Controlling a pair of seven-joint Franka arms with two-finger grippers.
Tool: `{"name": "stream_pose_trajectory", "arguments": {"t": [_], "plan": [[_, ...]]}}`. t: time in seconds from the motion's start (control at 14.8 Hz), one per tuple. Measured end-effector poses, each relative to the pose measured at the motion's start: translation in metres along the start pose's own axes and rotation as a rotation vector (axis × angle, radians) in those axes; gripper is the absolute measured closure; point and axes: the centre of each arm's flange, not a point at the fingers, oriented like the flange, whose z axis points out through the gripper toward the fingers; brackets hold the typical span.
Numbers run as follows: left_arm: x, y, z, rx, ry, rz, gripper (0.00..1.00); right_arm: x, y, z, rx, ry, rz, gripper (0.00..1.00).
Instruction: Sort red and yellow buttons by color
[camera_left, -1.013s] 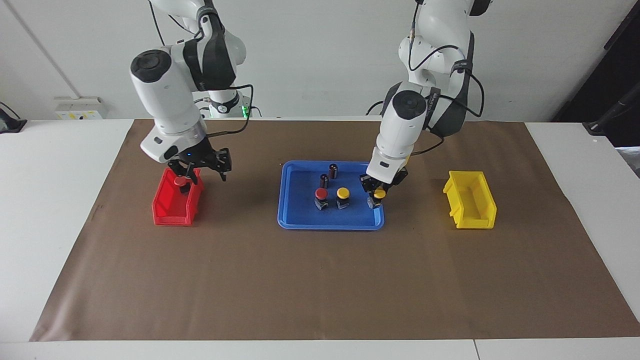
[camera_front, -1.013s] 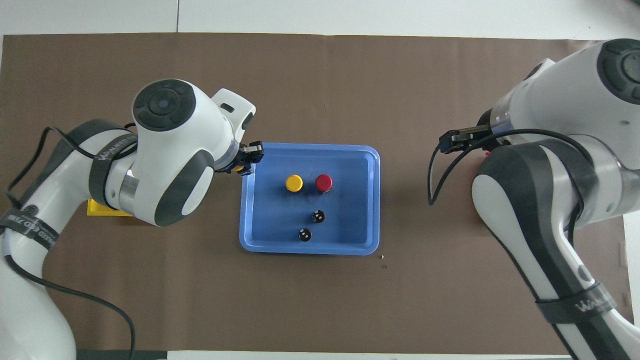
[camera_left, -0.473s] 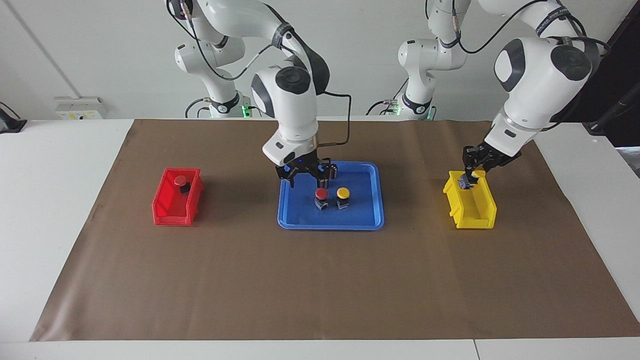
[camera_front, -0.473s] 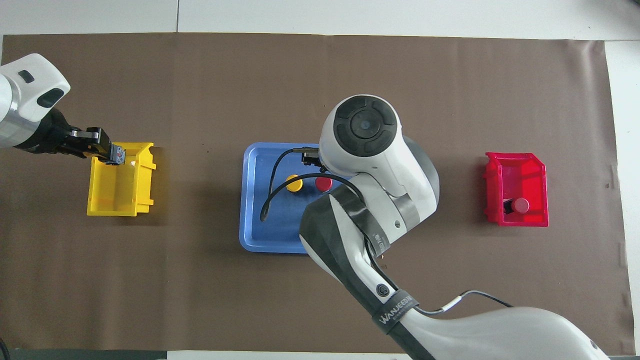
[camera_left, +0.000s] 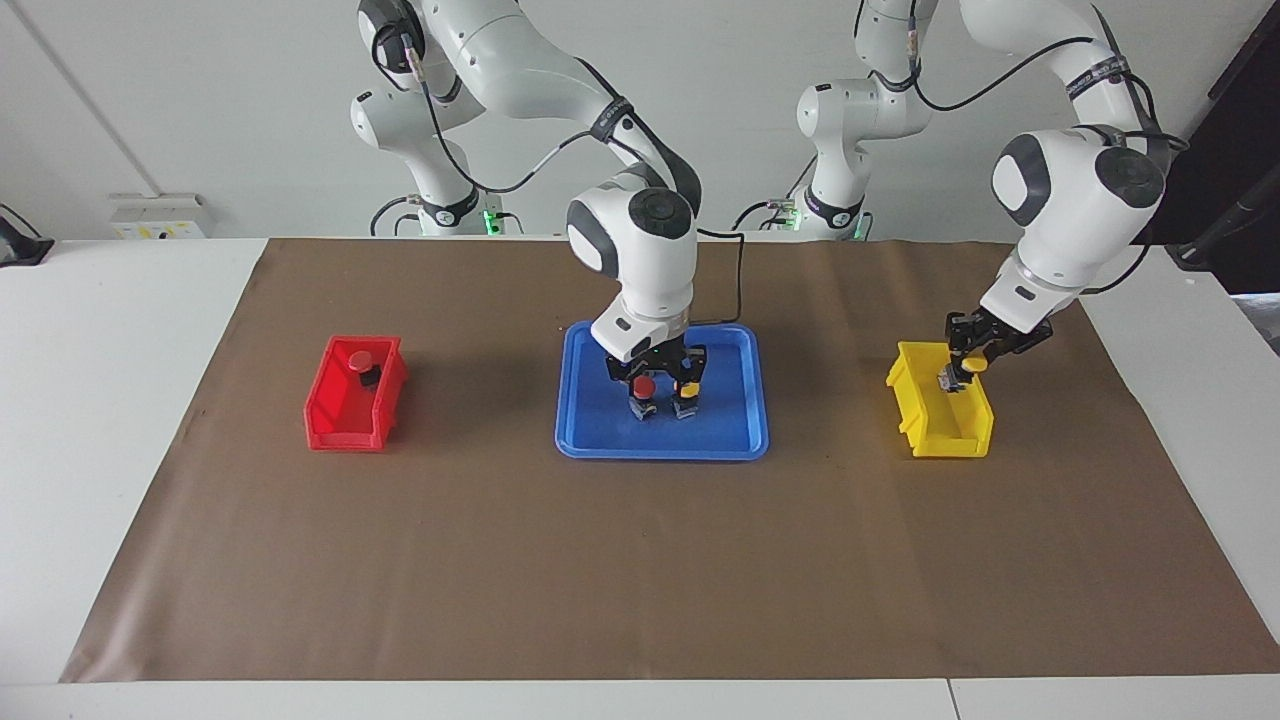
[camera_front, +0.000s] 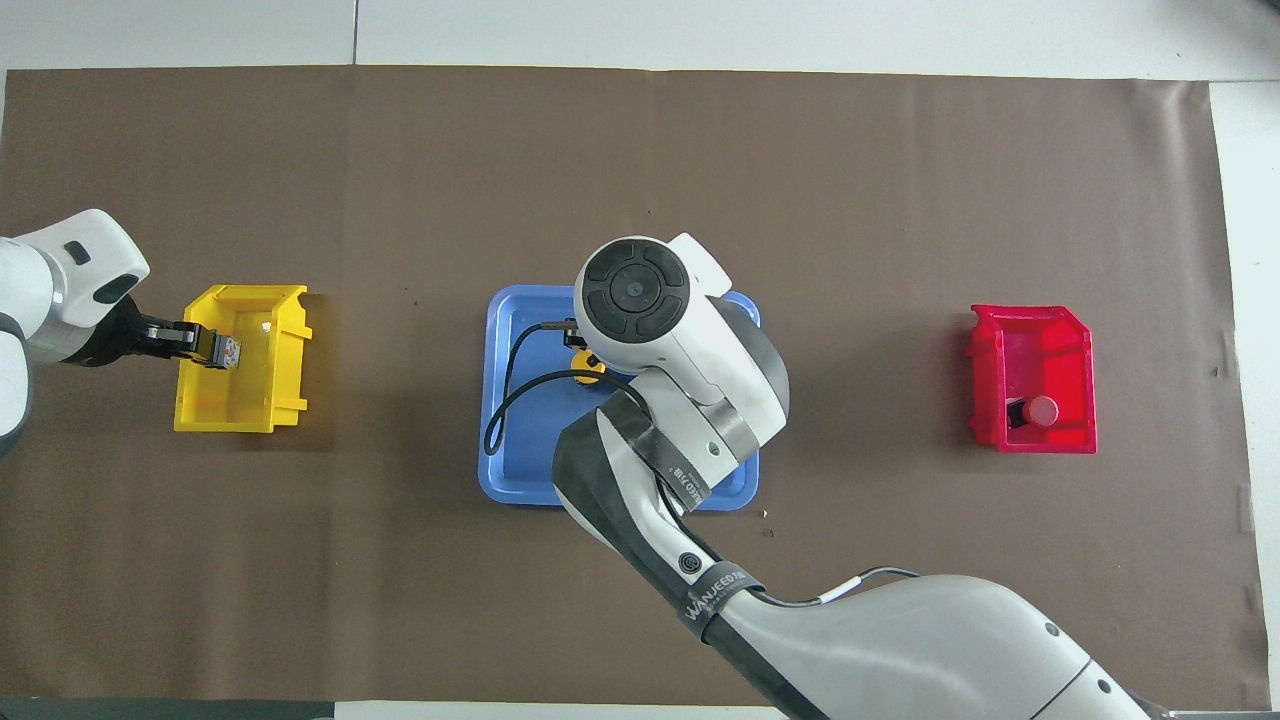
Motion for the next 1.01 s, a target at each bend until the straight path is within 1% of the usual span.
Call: {"name": "stream_pose_trajectory", "arguments": {"t": [0.27,0.34,0.47,0.54,0.61,0.68,0.74,0.81,0.88,0.95,1.01], "plan": [[-0.015,0.005,0.047,0.003,0.012,0.007,0.59,-0.002,0.002,0.006,-0.009,-0.009,0.000,0.28],[-0.019,0.006,0.055,0.003,0.010,0.008,0.59,-0.004,0.003,0.008,-0.013,-0.013,-0.001,0.30],[-0.022,0.007,0.062,0.002,0.003,0.009,0.59,-0.007,0.005,0.013,-0.021,-0.022,-0.002,0.31],[-0.022,0.007,0.063,0.002,0.003,0.009,0.56,-0.008,0.006,0.015,-0.024,-0.026,-0.003,0.33],[-0.022,0.007,0.063,0.002,0.006,0.009,0.56,-0.009,0.007,0.016,-0.026,-0.028,-0.003,0.33],[-0.021,0.007,0.062,0.003,0.011,0.010,0.50,-0.010,0.007,0.016,-0.027,-0.029,-0.003,0.33],[-0.021,0.007,0.062,0.004,0.016,0.010,0.40,-0.011,0.008,0.016,-0.029,-0.031,-0.004,0.33],[-0.020,0.007,0.061,0.005,0.020,0.010,0.27,-0.013,0.009,0.016,-0.030,-0.032,-0.004,0.36],[-0.019,0.006,0.059,0.006,0.026,0.010,0.17,-0.013,0.009,0.017,-0.032,-0.034,-0.004,0.36],[-0.016,0.006,0.055,0.007,0.034,0.010,0.07,-0.014,0.009,0.017,-0.033,-0.035,-0.004,0.45],[-0.013,0.005,0.050,0.009,0.046,0.010,0.00,-0.014,0.010,0.017,-0.033,-0.035,-0.004,0.56]]}}
